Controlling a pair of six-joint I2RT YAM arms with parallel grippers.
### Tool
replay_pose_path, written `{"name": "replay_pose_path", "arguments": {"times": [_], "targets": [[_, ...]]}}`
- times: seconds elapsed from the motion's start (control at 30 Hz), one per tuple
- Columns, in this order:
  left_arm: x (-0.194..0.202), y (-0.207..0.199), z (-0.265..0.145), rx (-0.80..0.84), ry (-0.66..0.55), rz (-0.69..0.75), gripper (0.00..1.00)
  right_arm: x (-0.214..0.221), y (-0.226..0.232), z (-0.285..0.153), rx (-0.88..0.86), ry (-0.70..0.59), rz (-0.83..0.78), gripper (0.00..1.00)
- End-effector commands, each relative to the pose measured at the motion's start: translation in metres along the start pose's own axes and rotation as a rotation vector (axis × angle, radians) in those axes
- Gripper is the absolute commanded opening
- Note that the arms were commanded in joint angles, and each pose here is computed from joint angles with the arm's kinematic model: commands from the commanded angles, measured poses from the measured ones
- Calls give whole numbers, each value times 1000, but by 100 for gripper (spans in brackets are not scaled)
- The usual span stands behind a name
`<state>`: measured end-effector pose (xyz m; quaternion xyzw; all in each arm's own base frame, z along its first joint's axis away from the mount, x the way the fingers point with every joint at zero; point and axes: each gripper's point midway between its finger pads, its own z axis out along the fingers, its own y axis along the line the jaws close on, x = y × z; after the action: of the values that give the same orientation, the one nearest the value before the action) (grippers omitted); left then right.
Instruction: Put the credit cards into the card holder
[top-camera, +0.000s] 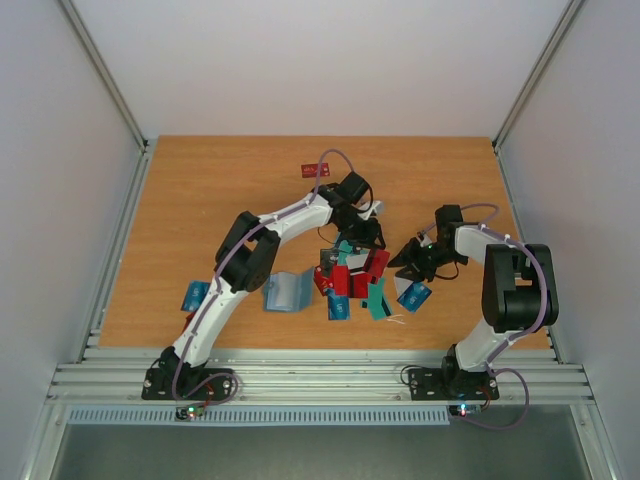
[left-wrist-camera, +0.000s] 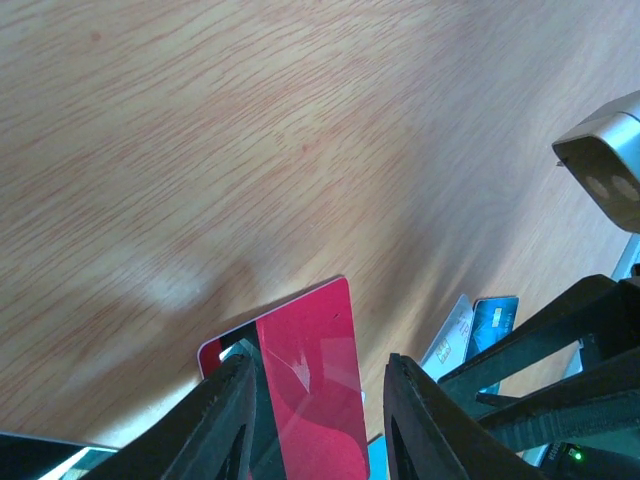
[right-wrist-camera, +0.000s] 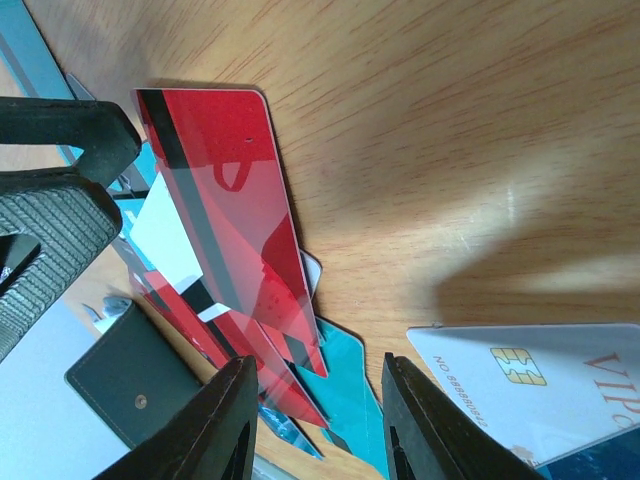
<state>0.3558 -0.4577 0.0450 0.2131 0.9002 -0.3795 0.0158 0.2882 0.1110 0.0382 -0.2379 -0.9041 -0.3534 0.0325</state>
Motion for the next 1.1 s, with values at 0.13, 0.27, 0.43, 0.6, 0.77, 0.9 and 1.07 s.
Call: {"name": "replay_pose_path", "arguments": {"times": [0.13,0.27,0.43,0.6,0.77,0.9,1.07], "targets": [[3,20,20,-23,19,-6,38,3,-1,3,-2,10,-12,36],[12,30,26,-33,41,-20,38,5,-1,9,0,26,-17,38],[17,34,26,-50,50,-16,38,8,1,20,10,56,-21,40],[19,36,27,-53,56,-21,38,3,7,26,-5,65,-9,40],[23,38,29,-55,62,-27,37,-3,8,30,-8,65,13,40],[25,39,29,-51,67,-37,37,-7,6,34,-8,70,24,39],[28,40,31,-41,74,-61,37,-10,6,38,-17,66,30,38]]}}
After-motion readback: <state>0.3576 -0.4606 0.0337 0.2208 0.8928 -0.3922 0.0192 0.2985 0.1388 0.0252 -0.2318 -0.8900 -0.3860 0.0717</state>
